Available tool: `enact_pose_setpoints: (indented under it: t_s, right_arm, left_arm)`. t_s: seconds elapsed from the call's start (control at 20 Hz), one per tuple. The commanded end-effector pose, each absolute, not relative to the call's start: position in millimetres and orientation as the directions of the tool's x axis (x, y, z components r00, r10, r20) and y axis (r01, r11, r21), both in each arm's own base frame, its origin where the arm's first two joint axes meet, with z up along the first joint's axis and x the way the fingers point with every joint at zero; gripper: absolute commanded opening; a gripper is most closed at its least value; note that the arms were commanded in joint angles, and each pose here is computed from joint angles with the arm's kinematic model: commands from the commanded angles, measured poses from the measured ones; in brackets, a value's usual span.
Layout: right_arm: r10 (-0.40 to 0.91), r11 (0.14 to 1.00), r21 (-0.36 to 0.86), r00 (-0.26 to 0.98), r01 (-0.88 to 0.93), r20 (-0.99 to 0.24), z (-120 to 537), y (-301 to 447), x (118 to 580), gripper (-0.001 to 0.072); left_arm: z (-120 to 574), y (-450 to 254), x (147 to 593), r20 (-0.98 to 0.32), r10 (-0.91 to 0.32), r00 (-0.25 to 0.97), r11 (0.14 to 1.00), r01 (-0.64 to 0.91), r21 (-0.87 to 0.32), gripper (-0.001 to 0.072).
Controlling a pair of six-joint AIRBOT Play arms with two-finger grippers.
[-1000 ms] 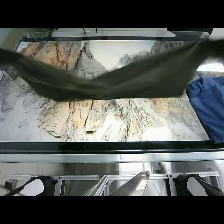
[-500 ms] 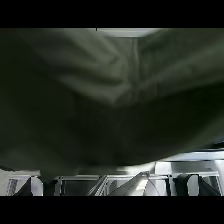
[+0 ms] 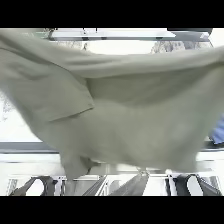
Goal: Fold the shirts.
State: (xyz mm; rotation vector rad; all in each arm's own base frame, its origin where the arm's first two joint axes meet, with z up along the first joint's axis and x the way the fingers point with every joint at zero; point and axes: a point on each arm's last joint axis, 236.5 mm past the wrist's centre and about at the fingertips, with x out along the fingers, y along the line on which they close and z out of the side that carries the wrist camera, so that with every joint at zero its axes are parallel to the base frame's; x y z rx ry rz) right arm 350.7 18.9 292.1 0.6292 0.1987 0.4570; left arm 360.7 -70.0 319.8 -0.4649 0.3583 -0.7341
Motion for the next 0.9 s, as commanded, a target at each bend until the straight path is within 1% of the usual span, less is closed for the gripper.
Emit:
enact_pose_setpoints:
  t_s: [0.0,0.05,0.15,0.25,0.3,0.4,0.6,0.75,0.85]
  right_arm:
    - [0.472,0.675,0.717,0.848,-0.172,-0.241,146.8,27.8,409.1,0.001]
    - [0.462,0.679,0.726,0.83,-0.106,-0.311,106.0,29.3,426.9,0.0009]
    - [0.46,0.664,0.748,0.794,-0.011,-0.397,35.6,33.8,452.4,0.001]
    - [0.491,0.597,0.801,0.765,0.053,-0.417,-15.5,36.7,472.0,0.0009]
    - [0.51,0.564,0.823,0.758,0.063,-0.407,-30.3,37.6,481.6,0.0009]
    - [0.548,0.538,0.842,0.742,0.04,-0.385,-40.5,38.8,500.1,0.0009]
    - [0.558,0.547,0.836,0.763,-0.04,-0.328,-16.4,32.6,535.4,0.0009]
    - [0.546,0.561,0.825,0.779,-0.067,-0.308,-2.0,27.8,545.7,0.001]
    - [0.527,0.574,0.817,0.788,-0.053,-0.319,-4.2,23.3,548.3,0.0009]
  left_arm:
    - [157.2,-79.4,437.6,-0.432,-0.68,0.592,0.708,0.378,-0.597,0.0025]
    - [117.3,-75.6,458.5,-0.48,-0.666,0.572,0.722,0.329,-0.609,0.0025]
    - [54.2,-71.7,488.9,-0.529,-0.686,0.5,0.705,0.276,-0.653,0.0025]
    - [9.9,-66.0,510.7,-0.541,-0.722,0.43,0.67,0.241,-0.702,0.0023]
    - [-4.4,-63.7,518.5,-0.539,-0.741,0.4,0.651,0.233,-0.722,0.0014]
    - [-17.8,-53.0,532.9,-0.53,-0.761,0.376,0.628,0.218,-0.747,0.0014]
    - [-8.3,-30.9,554.6,-0.516,-0.752,0.411,0.632,0.227,-0.741,0.0014]
    - [-0.5,-30.3,562.2,-0.512,-0.743,0.43,0.642,0.243,-0.728,0.0016]
    - [-2.9,-29.1,565.7,-0.521,-0.73,0.443,0.656,0.239,-0.716,0.0016]
